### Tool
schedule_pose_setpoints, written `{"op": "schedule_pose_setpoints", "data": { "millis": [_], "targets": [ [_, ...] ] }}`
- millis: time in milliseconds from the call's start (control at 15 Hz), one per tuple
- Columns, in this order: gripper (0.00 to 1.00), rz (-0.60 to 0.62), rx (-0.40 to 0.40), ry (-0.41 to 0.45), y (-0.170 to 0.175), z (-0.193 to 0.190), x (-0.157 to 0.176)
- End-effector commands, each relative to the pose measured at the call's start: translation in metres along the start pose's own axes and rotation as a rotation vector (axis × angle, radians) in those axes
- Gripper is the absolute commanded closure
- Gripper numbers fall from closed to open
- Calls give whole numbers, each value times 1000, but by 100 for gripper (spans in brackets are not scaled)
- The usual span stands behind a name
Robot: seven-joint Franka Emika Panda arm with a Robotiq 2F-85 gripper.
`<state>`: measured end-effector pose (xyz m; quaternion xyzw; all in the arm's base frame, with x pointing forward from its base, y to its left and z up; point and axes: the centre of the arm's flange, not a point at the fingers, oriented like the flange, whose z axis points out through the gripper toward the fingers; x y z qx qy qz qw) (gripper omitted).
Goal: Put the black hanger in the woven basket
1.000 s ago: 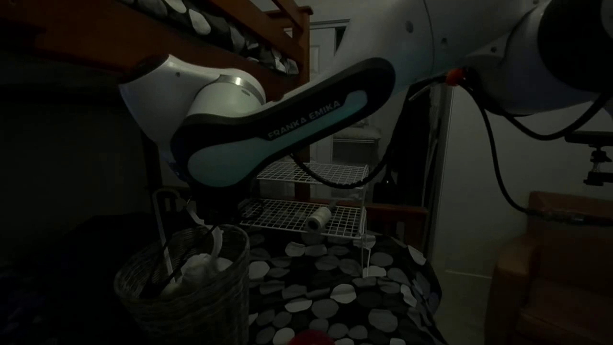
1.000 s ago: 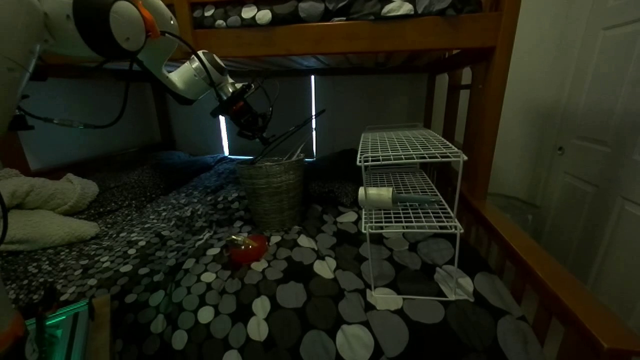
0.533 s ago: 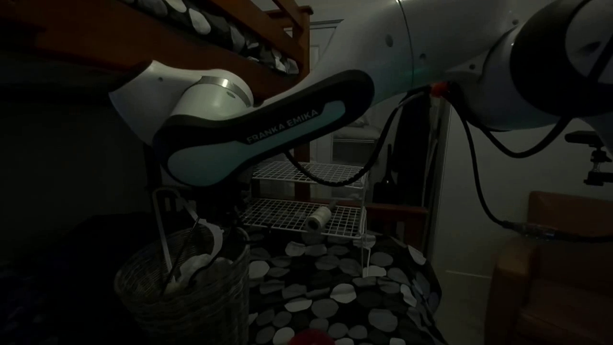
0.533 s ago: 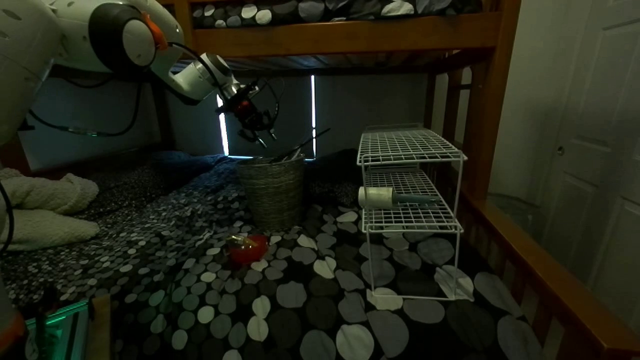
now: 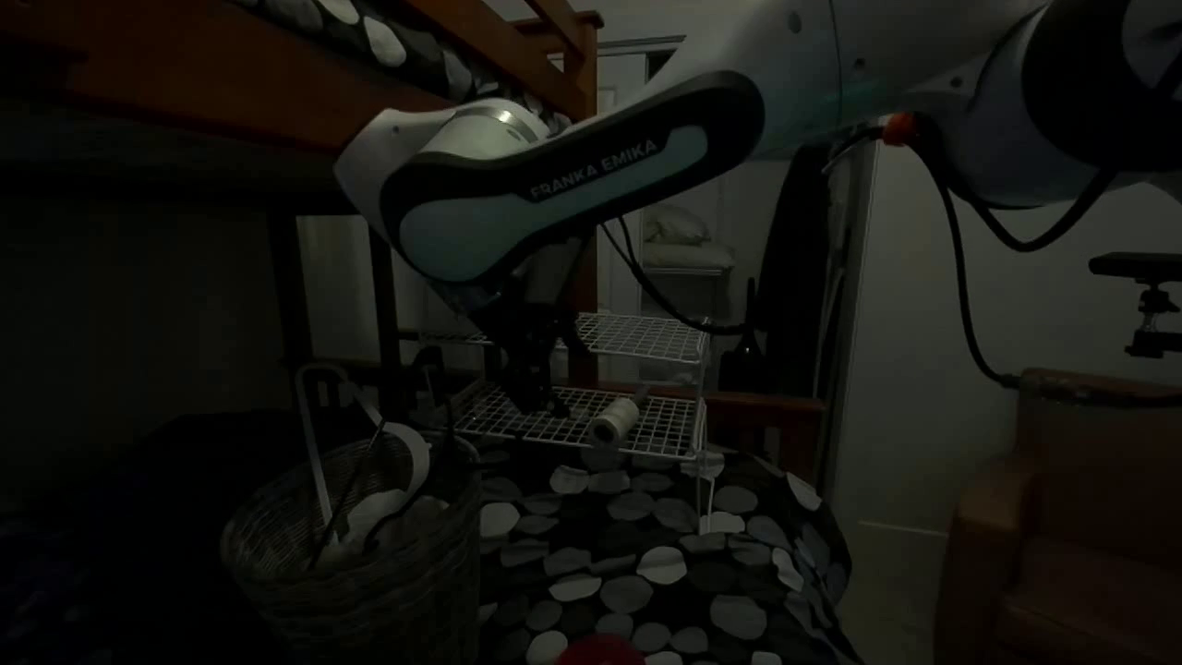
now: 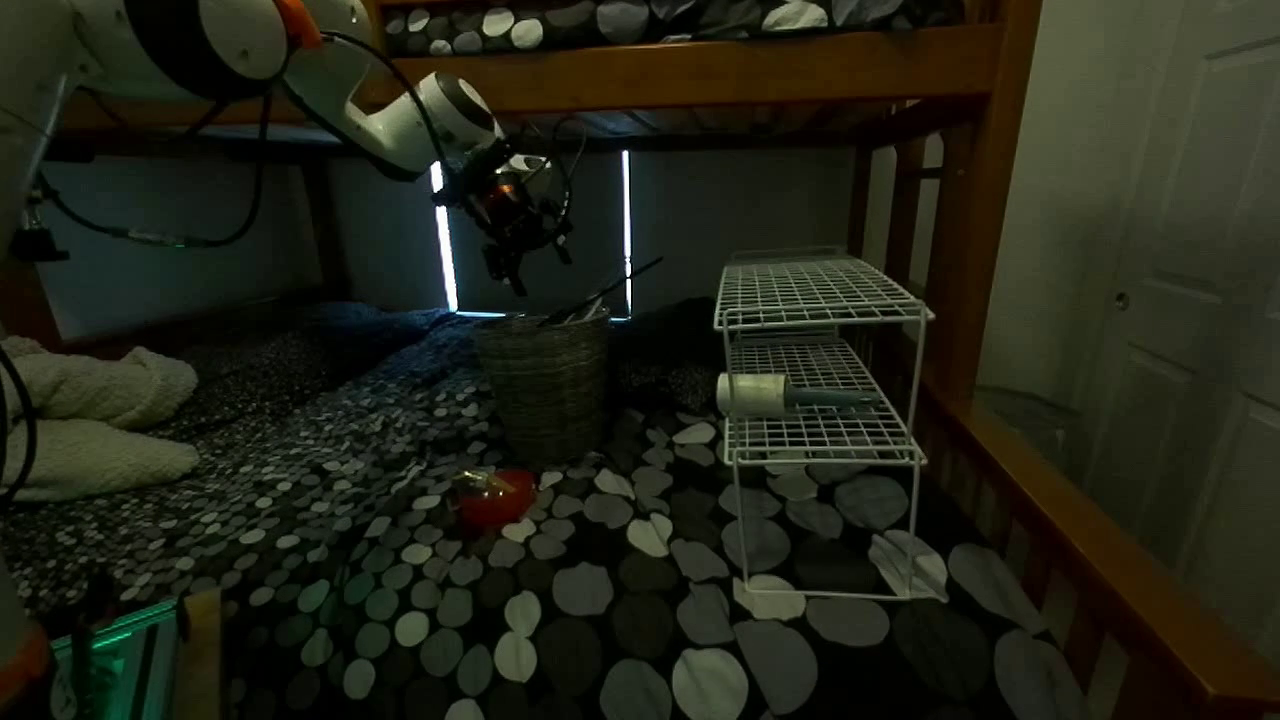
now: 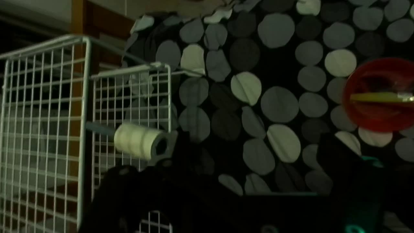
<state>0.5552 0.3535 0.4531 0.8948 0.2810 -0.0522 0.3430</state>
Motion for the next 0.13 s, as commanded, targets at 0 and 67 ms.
{"op": "schedule_pose_setpoints", "data": {
  "millis": [0, 67],
  "targets": [
    [0, 121, 87, -140, 16, 40, -58],
    [0, 60, 45, -87, 12, 22, -16]
  ]
}}
